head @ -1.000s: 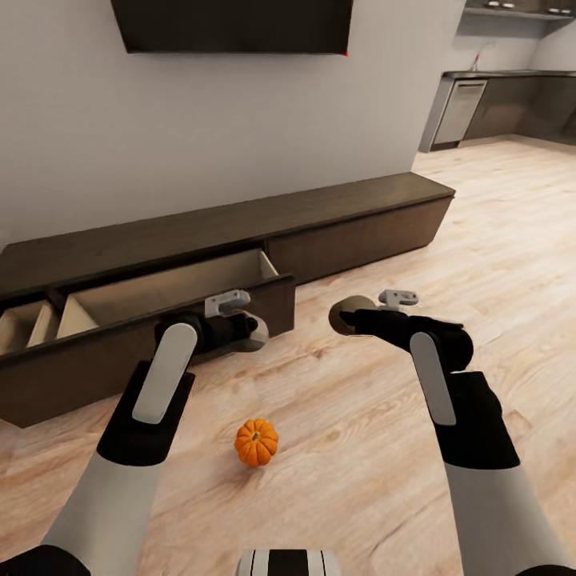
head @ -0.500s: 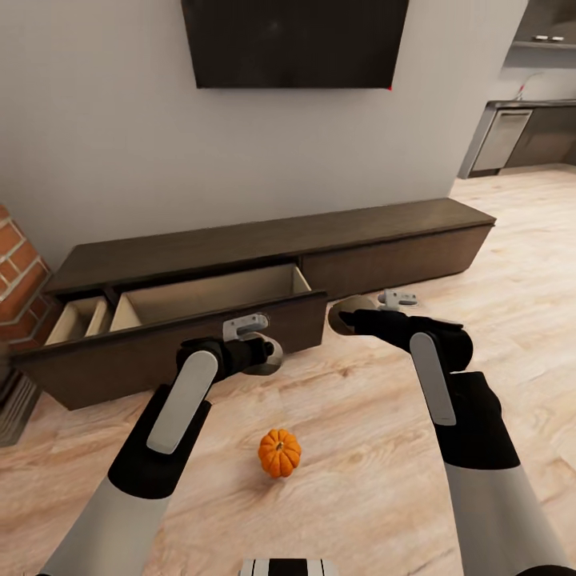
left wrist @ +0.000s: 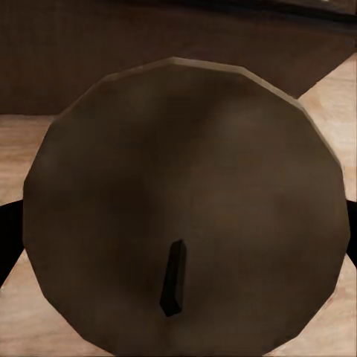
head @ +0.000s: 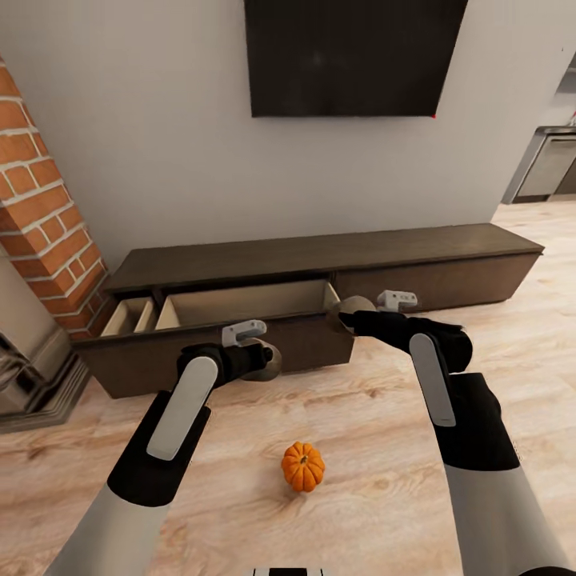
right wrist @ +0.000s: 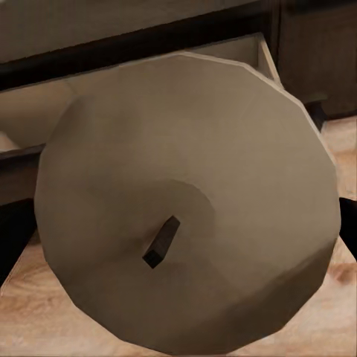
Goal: Place each of the two pumpkins and all three candles from the living room inside a cabinet in the living room (use any cabinet), then make sure every cabinet is closed, and position the cauldron so it is next to a table in the living room.
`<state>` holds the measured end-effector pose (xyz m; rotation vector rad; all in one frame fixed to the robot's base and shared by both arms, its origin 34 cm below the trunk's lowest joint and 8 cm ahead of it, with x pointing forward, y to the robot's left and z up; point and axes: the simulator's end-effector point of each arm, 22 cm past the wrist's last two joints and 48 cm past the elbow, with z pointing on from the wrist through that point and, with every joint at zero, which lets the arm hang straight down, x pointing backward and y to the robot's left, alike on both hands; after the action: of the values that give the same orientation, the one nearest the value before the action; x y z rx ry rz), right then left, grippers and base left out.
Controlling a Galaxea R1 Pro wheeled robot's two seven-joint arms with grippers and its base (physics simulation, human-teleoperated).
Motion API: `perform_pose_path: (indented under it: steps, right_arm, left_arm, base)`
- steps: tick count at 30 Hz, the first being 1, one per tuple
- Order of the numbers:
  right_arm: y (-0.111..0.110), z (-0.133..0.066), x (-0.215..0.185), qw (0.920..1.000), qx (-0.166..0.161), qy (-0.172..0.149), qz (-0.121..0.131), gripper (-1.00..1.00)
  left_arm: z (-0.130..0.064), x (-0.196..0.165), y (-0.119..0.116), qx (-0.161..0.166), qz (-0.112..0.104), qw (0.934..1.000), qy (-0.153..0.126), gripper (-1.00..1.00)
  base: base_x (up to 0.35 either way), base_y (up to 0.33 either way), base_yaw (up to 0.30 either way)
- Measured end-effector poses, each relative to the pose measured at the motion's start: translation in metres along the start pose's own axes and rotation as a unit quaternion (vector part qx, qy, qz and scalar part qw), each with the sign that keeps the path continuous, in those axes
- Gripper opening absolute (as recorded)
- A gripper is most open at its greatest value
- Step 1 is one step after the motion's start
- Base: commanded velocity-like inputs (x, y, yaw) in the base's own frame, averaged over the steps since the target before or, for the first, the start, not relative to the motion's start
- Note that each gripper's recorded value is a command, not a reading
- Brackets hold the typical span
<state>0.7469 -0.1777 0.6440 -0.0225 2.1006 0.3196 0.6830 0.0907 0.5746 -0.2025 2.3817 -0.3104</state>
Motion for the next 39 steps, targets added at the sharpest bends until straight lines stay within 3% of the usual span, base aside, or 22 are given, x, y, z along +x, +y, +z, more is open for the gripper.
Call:
perform_pose_path:
  steps: [8,13,18,30,39]
  right_arm:
    - [0.010,-0.015,-0.016,0.9999,-0.006,-0.016,0.000,-1.00]
    - [0.013,-0.025,-0.026,0.9996,-0.008,-0.026,-0.001,-1.00]
    - [0.017,-0.030,-0.031,0.9995,-0.010,-0.031,-0.003,-1.00]
    - [0.019,-0.030,-0.032,0.9994,-0.010,-0.032,-0.004,-1.00]
    - [0.019,-0.030,-0.032,0.9994,-0.010,-0.032,-0.004,-1.00]
  left_arm:
    - [-0.015,-0.012,0.002,-0.001,-0.001,0.9999,-0.016,-1.00]
    - [-0.021,-0.013,0.023,-0.012,-0.025,0.9995,-0.016,-1.00]
    - [-0.026,-0.015,0.024,-0.010,-0.029,0.9994,-0.019,-1.00]
    - [-0.025,-0.014,0.028,-0.013,-0.030,0.9993,-0.017,-1.00]
    - [-0.027,-0.015,0.023,-0.010,-0.025,0.9995,-0.018,-1.00]
  base:
    - [0.000,0.000,0.073]
    - [0.000,0.000,0.005]
    - [0.000,0.000,0.000]
    - [0.019,0.303,0.011]
    - [0.175,0.300,0.227]
